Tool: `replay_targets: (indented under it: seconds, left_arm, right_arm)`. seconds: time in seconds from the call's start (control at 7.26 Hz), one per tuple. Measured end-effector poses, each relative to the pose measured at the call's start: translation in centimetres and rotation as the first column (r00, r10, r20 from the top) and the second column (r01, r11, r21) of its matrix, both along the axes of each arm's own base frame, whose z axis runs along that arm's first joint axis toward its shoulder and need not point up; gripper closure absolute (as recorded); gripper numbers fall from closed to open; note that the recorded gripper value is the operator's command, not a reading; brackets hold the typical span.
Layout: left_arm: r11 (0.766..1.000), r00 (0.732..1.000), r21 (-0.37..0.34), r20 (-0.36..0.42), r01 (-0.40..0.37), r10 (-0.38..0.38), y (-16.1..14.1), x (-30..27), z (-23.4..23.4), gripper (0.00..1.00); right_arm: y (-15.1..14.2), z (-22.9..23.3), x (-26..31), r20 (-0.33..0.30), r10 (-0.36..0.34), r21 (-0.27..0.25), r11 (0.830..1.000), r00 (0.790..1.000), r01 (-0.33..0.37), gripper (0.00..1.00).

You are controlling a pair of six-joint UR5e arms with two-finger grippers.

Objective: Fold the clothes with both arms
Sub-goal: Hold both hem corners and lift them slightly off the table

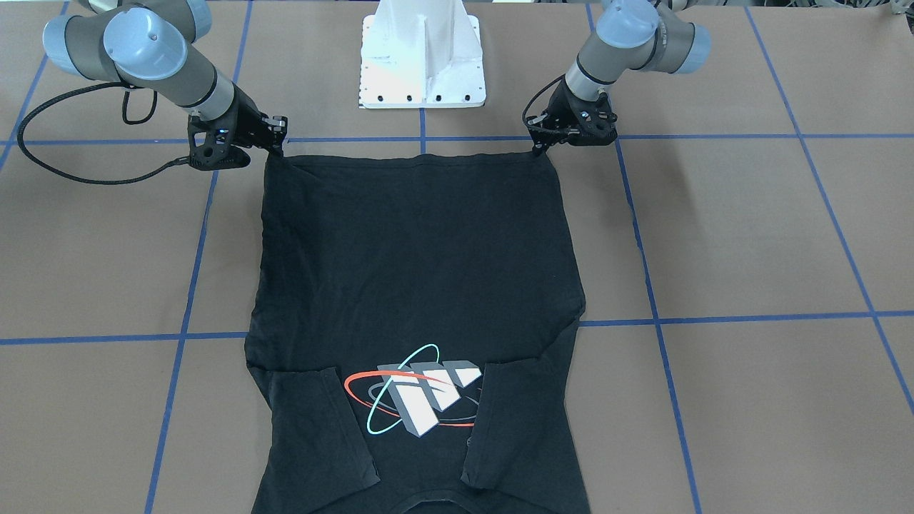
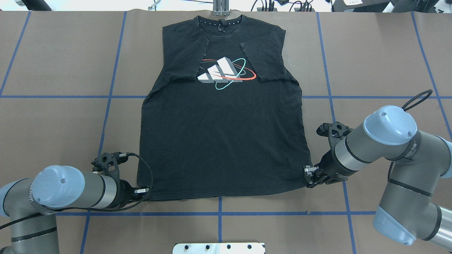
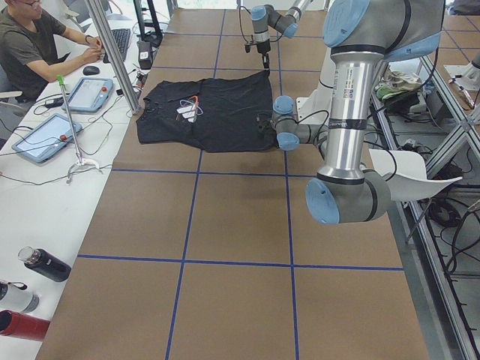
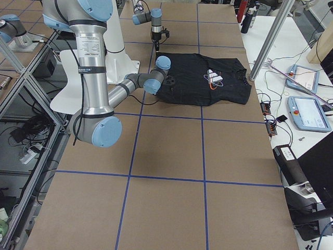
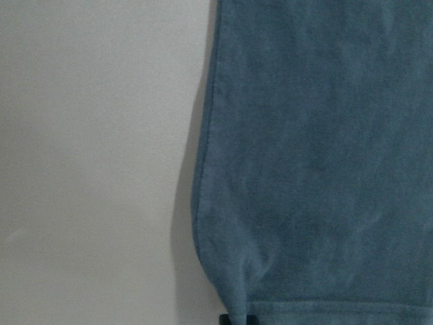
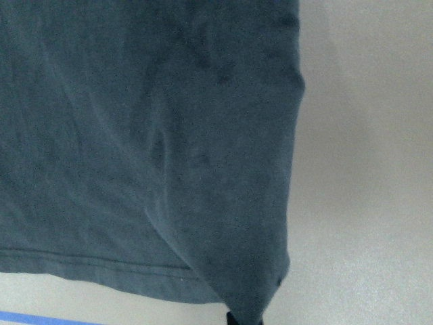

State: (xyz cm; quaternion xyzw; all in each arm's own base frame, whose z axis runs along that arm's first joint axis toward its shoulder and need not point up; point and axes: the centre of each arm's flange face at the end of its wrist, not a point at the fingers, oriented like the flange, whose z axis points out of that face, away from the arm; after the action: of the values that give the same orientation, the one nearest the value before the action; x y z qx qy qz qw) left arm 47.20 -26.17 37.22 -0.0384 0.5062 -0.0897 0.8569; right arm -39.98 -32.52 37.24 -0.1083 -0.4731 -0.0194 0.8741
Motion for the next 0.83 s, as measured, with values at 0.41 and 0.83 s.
replay_targets:
  seconds: [0.41,0.83]
  left_arm:
    - [1.000,0.998,0.006,-0.067,0.016,-0.015,0.3,-2.4,-3.2,1.00]
    - [1.000,0.997,0.001,-0.075,0.009,-0.009,1.5,-6.1,-3.4,1.00]
  right_arm:
    - [0.2,-1.2,1.4,0.019,0.022,-0.005,1.000,1.000,-0.022,1.00]
    - [2.3,-2.1,3.5,0.050,-0.022,-0.103,0.994,0.999,0.027,1.00]
